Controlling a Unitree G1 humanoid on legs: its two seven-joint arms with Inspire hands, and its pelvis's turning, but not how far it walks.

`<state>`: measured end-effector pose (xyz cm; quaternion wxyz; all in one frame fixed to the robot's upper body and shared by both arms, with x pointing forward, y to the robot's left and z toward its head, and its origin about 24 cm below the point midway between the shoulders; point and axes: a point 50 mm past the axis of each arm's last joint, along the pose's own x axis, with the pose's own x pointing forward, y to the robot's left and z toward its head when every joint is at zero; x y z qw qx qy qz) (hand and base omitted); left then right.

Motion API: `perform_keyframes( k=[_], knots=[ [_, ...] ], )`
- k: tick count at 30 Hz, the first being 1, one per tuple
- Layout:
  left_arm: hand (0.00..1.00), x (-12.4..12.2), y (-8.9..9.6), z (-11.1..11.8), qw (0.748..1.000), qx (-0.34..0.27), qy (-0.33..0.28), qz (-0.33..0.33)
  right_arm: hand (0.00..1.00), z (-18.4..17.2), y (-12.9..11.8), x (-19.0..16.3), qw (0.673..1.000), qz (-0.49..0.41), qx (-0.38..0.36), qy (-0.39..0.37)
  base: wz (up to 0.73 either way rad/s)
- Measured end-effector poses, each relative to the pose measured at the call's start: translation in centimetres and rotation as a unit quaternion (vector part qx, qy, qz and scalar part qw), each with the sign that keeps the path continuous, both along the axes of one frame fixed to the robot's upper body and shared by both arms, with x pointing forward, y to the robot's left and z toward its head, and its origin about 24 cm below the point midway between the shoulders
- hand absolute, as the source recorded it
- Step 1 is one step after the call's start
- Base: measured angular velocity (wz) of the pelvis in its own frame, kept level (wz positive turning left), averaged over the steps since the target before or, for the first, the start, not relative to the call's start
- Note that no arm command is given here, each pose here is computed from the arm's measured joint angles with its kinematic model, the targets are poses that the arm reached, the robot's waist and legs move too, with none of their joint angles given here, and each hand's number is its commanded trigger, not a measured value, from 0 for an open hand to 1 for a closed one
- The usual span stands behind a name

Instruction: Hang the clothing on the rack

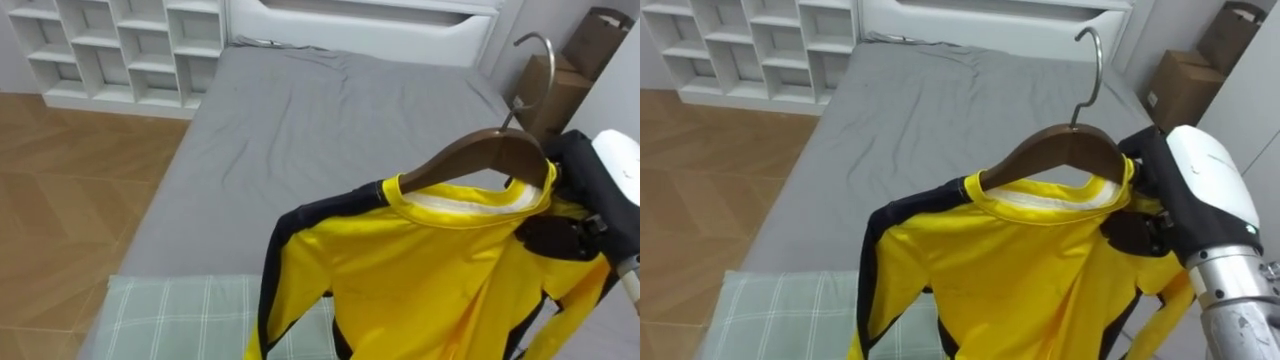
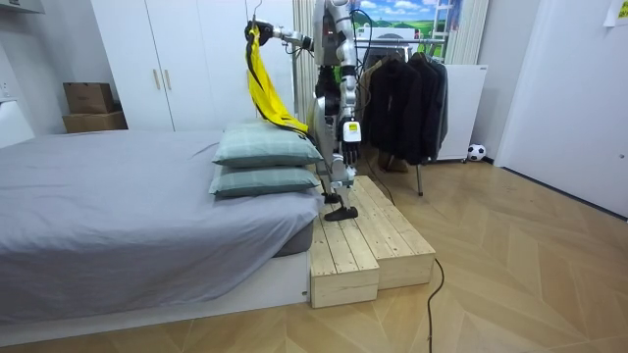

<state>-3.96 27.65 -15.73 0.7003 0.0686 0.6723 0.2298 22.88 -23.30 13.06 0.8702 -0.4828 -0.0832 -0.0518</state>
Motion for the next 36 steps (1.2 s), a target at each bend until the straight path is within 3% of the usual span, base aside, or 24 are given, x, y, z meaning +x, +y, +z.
perform_keyframes(
  k=[15,24,28,36],
  knots=[
    [0.00,0.0,-0.2,-0.1,1.000,-0.022,0.002,-0.002,1.00,0.1,-0.1,0.0,1.000,0.004,0.003,-0.002,-0.02],
    [0.00,0.6,-0.5,-0.2,0.996,-0.027,0.036,-0.076,1.00,0.6,0.0,-0.1,1.000,0.002,-0.001,-0.010,-0.18],
    [0.00,0.8,0.0,-0.1,0.996,-0.027,0.038,-0.080,1.00,0.7,0.0,-0.1,1.000,0.008,0.006,-0.011,-0.65],
    [0.00,1.4,0.5,-0.1,0.995,-0.029,0.060,-0.078,1.00,0.1,-0.1,-0.1,1.000,-0.010,0.011,-0.006,-1.45]
  ],
)
